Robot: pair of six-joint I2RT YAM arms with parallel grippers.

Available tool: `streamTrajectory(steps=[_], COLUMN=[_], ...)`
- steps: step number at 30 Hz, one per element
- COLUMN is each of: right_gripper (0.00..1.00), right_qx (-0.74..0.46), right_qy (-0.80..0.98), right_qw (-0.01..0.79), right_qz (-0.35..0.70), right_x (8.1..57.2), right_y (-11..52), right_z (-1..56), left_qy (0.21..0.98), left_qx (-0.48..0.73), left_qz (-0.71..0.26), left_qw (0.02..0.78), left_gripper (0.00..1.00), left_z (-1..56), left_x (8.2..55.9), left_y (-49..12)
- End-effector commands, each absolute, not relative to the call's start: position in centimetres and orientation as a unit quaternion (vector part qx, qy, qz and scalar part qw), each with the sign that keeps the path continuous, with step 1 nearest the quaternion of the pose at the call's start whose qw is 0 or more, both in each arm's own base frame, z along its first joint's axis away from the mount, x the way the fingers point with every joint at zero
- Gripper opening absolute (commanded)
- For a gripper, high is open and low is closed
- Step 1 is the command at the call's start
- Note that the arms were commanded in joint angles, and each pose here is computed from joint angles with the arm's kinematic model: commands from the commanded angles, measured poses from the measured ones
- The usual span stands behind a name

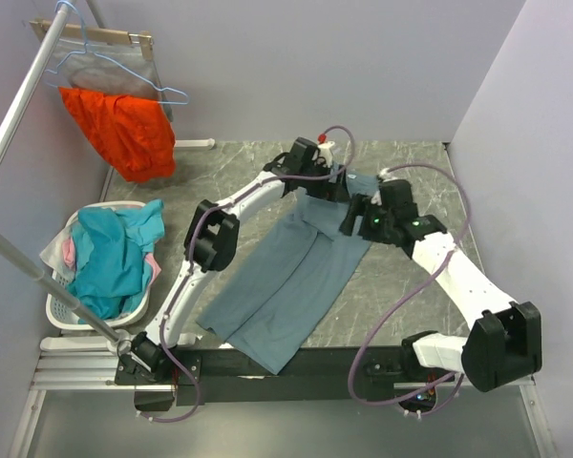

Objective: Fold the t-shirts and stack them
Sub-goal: Rotate the tshirt 90 degrees

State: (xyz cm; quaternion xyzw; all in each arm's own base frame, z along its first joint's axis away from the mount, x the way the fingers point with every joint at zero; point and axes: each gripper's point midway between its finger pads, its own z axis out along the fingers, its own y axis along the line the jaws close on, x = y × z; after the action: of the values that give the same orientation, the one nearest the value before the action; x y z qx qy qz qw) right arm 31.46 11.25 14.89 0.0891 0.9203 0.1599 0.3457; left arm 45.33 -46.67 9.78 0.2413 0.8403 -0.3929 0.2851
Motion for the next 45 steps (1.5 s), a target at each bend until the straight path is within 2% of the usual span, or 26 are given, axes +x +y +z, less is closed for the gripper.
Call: streamTrajectory(steps=[1, 6, 14, 23, 30, 35, 40, 45], right_gripper=[0.86, 0.86, 0.87, 0.87, 0.89, 0.89, 0.89, 0.92], right_qx=[0.000, -0.059, -0.123, -0.074, -0.036, -0.031, -0.057, -0.047], right_qy=[0.913, 0.920, 0.933, 0.988, 0.995, 0.985, 0.974, 0.952], right_qw=[0.300, 0.235, 0.134, 0.066, 0.093, 0.135, 0.200, 0.303], right_qz=[0.278, 0.308, 0.311, 0.119, -0.026, -0.106, -0.091, 0.007], right_x=[28.5, 24.8, 19.4, 18.7, 18.7, 20.5, 22.9, 24.7], right_y=[18.4, 23.2, 28.1, 23.4, 17.3, 14.7, 15.3, 17.1], right_z=[14.8, 11.9, 7.5, -0.1, -1.0, 0.3, 3.8, 10.0], left_qy=[0.808, 0.828, 0.825, 0.824, 0.820, 0.811, 0.794, 0.744], left_qx=[0.223, 0.126, 0.037, 0.002, -0.024, -0.025, -0.019, 0.012], left_qz=[-0.492, -0.508, -0.509, -0.471, -0.448, -0.448, -0.462, -0.523], left_qw=[0.237, 0.199, 0.244, 0.315, 0.357, 0.376, 0.394, 0.416], left_gripper=[0.99, 0.99, 0.99, 1.00, 0.99, 0.99, 0.99, 0.99], left_z=[8.6, 2.2, 1.8, 5.1, 7.5, 9.6, 12.2, 18.9], left_x=[47.9, 52.0, 58.7, 62.8, 65.0, 65.5, 65.7, 65.1], left_y=[-45.1, -40.7, -33.0, -27.5, -24.0, -23.2, -23.5, -24.9])
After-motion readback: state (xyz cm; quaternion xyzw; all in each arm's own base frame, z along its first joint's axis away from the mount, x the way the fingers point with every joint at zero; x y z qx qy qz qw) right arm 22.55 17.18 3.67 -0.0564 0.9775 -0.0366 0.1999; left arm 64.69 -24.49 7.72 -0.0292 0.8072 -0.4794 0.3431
